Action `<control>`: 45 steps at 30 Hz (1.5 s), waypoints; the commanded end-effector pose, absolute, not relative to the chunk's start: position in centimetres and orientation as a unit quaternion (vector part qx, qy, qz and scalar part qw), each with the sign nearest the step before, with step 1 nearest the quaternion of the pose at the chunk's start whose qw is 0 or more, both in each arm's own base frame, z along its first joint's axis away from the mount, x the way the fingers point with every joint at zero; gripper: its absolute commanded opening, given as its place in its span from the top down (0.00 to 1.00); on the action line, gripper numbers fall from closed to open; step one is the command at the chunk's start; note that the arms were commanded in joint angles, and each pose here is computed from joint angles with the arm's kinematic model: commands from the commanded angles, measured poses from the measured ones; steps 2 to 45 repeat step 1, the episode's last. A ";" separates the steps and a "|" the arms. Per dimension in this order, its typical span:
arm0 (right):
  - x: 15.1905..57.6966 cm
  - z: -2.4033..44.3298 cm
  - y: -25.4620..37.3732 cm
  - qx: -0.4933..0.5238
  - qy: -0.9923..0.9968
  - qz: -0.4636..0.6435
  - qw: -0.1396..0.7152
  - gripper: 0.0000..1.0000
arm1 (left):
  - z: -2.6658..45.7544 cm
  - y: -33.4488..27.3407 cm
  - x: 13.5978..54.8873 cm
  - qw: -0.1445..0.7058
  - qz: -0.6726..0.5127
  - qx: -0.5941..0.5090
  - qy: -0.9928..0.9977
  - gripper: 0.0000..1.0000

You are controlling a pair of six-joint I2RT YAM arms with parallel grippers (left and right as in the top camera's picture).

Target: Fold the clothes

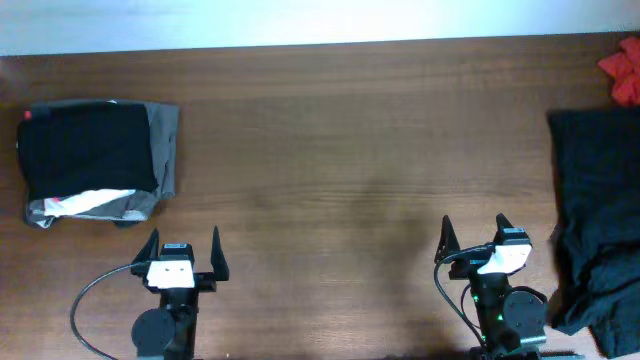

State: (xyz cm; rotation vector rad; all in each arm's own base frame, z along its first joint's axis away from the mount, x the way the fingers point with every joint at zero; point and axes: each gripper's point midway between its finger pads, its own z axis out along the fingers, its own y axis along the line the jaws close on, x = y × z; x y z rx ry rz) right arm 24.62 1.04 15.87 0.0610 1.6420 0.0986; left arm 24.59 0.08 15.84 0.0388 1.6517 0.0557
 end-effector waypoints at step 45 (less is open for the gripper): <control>24.6 15.7 0.7 0.034 0.732 0.040 0.679 0.01 | 15.7 -0.3 24.6 0.678 0.023 0.029 0.734 0.01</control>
